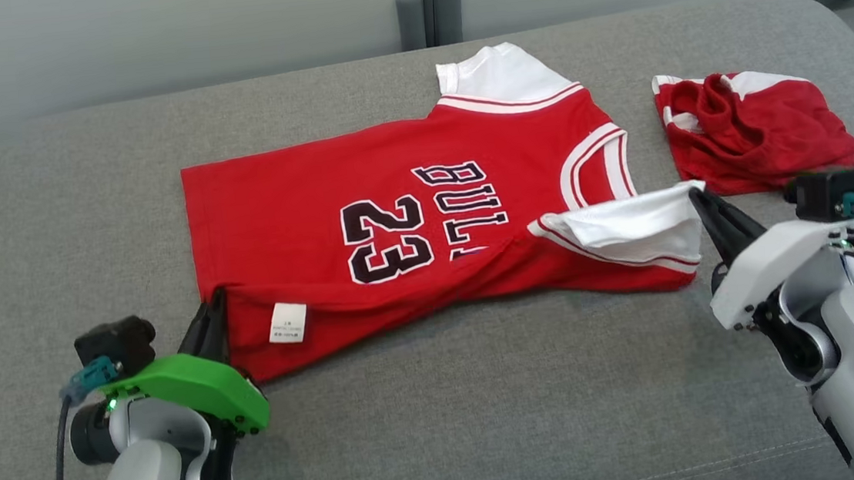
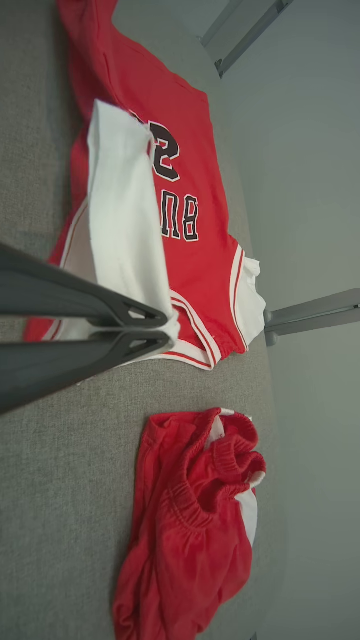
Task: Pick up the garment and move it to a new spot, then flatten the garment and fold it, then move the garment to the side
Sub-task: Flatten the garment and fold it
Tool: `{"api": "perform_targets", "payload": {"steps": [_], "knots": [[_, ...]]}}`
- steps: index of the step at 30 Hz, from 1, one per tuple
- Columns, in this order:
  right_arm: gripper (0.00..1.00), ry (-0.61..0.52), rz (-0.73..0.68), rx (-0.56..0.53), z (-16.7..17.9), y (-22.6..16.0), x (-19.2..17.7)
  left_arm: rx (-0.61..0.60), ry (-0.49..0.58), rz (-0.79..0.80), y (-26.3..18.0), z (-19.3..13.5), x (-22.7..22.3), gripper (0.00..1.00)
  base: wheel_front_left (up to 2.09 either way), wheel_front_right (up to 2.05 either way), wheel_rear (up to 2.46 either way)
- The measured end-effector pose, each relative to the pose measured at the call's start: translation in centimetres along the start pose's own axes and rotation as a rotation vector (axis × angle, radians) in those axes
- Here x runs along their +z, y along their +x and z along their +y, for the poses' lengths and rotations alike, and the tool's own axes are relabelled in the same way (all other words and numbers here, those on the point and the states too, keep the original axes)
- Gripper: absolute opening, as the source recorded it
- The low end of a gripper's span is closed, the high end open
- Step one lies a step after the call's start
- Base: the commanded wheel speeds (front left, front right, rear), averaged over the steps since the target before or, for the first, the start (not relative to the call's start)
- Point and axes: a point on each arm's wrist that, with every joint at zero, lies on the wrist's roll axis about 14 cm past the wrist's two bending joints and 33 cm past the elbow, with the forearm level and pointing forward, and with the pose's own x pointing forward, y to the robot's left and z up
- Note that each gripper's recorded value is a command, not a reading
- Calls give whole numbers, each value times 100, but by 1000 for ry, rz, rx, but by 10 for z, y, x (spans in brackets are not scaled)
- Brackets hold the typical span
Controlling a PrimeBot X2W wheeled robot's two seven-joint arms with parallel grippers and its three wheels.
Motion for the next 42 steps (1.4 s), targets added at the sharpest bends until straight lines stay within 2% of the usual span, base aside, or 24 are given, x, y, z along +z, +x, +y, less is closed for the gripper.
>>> {"api": "perform_targets", "payload": {"steps": [6, 15, 16, 17, 18, 19, 20, 21, 22, 34, 38, 42], "knots": [[0, -35, 65, 25, 5, 34, 5, 35, 36, 60, 29, 11, -2, 0, 0, 0, 0], [0, -46, 158, 25, 4, 73, -13, 69, 67, 135, 68, 27, -14, 0, 0, 0, 0], [4, -55, 176, 17, 1, 79, -18, 80, 67, 157, 72, 32, -22, 0, 0, 0, 0], [33, -63, 182, 12, -1, 80, -21, 87, 69, 170, 72, 35, -26, 25, 0, 0, 0], [56, -71, 193, 10, -2, 82, -24, 93, 70, 179, 73, 38, -30, 41, 0, 0, 0], [100, -73, 198, 9, -2, 83, -27, 99, 68, 185, 73, 40, -32, 47, 0, 0, 0], [100, -71, 197, 9, -2, 85, -28, 103, 67, 186, 74, 42, -33, 47, 0, 0, 0], [100, -68, 195, 10, -1, 86, -29, 106, 66, 179, 74, 42, -32, 56, 0, 0, 0], [100, -68, 188, 12, 0, 88, -28, 109, 64, 170, 75, 43, -30, 100, 0, 0, 0], [100, -82, 18, -8, -10, 87, 10, 99, 57, 22, 70, 43, 2, 100, 0, 0, 0], [100, -73, -52, -17, -12, 79, 23, 100, 47, 47, 54, 43, -10, 100, 0, 0, 0], [100, -38, -85, -22, -9, 65, 18, 129, -3, 116, 31, 48, -37, 100, 0, 0, 0]]}}
